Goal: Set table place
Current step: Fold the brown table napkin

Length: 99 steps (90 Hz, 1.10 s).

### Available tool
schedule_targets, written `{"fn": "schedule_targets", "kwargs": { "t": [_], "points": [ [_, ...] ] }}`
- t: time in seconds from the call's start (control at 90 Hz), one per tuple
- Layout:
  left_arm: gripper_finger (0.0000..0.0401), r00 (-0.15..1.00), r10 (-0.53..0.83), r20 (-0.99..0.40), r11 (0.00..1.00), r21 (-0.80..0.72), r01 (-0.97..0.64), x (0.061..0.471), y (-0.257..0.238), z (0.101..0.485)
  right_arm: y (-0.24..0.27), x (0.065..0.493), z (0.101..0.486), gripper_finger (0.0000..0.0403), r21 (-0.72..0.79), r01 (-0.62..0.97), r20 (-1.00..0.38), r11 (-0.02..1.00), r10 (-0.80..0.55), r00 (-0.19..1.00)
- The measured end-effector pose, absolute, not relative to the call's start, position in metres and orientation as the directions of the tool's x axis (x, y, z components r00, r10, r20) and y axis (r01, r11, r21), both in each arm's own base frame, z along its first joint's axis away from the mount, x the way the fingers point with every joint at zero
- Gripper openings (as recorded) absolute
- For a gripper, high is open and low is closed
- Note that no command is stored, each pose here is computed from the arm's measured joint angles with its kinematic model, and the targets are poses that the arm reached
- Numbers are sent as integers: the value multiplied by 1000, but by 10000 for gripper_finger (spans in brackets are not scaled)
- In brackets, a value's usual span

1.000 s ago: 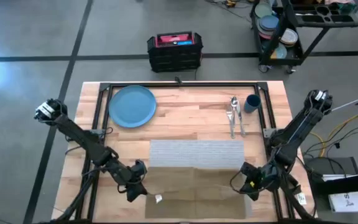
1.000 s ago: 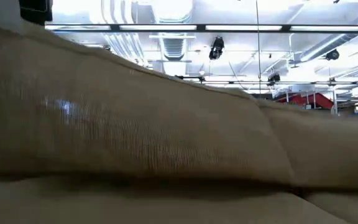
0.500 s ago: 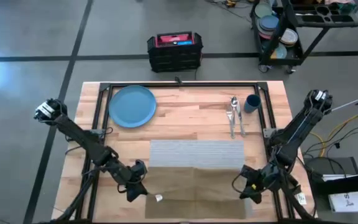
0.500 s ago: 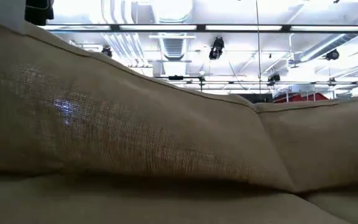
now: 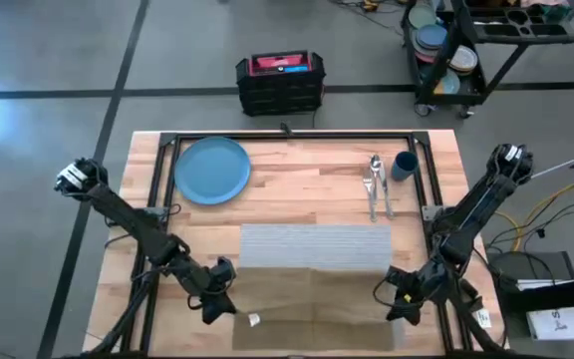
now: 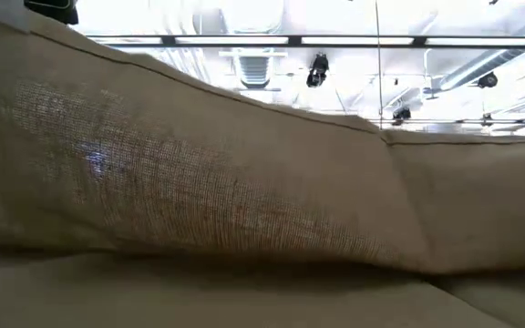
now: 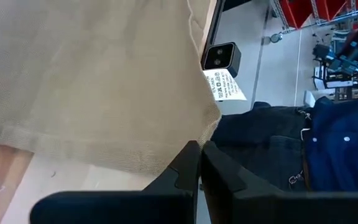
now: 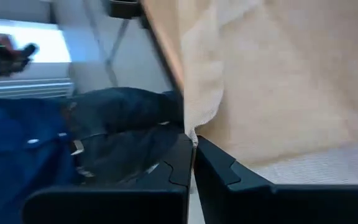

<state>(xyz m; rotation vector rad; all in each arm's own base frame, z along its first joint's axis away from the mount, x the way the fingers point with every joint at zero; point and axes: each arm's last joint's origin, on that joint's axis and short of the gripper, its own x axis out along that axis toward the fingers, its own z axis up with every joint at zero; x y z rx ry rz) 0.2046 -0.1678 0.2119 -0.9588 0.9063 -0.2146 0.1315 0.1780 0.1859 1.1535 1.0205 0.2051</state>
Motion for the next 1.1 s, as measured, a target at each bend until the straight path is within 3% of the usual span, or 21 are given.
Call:
{"fn": "schedule_targets", "kwargs": {
  "t": [0.344,0.589,0.756,1.1],
  "points": [
    [0,626,-540,-563,579,-788,-210,205,-168,213,180,132,189,0,856,307,-516,416,651,557],
    [0,617,-551,-561,584,-788,-195,204,-168,214,179,130,175,0,828,336,-561,449,656,505],
    [0,612,-562,-557,575,-795,-195,204,-168,215,182,133,180,0,878,289,-479,383,676,559],
    [0,595,-576,-560,575,-795,-191,203,-168,215,180,130,169,0,847,336,-531,411,662,528]
  ]
}}
